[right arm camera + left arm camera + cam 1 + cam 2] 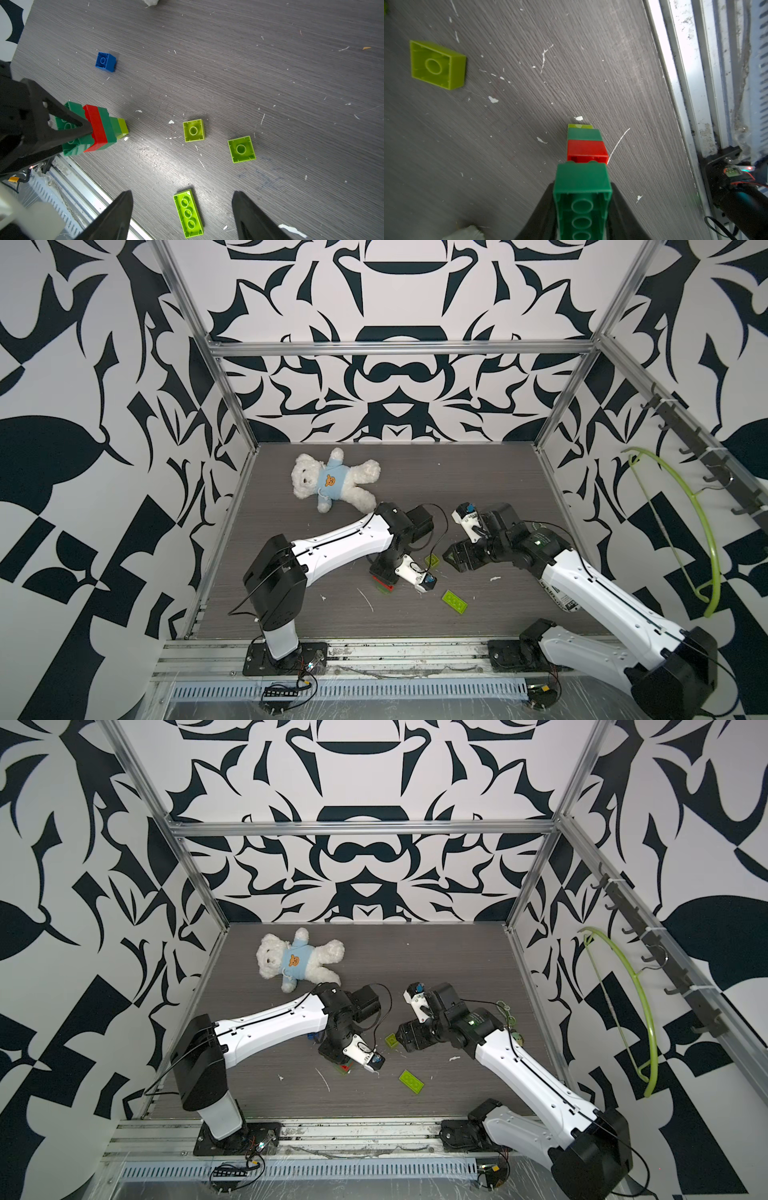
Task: Assemble a carrot with lego
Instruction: Assemble the lego brick with the lego brick.
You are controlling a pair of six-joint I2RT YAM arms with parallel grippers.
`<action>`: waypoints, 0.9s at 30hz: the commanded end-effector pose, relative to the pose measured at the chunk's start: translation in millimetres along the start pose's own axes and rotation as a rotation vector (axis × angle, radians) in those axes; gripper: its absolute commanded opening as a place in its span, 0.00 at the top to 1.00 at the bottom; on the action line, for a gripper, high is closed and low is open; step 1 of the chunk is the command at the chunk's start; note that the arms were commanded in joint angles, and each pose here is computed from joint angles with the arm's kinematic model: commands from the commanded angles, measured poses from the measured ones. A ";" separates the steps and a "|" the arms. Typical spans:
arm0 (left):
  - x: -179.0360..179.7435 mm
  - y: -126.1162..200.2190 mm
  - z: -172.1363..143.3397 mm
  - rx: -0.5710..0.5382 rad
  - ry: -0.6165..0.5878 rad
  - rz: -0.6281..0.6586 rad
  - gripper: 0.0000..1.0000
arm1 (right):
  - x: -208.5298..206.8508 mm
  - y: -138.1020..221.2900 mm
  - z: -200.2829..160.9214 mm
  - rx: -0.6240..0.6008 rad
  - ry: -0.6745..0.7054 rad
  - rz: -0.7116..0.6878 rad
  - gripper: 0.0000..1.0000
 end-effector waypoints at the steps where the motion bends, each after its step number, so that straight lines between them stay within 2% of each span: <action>1: -11.8 -2.1 -4.9 0.012 -0.040 -0.032 1.00 | 2.0 1.2 4.0 -0.021 0.012 0.013 0.20; 12: -7.4 -5.5 -4.4 0.017 -0.069 -0.020 1.00 | 2.1 2.0 3.6 -0.024 0.011 0.013 0.20; 27: -11.4 1.1 2.7 -0.039 -0.060 -0.018 1.00 | 1.7 0.3 3.0 -0.019 0.010 0.014 0.20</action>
Point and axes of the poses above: each gripper's point midway between its finger pads, its own y axis back along the fingers, its own x axis along the line the jaws close on, z = x × y, the point moved 1 cm from there along y, back along the fingers, and after that the axes turned 7 degrees about y, right-handed, at the moved point
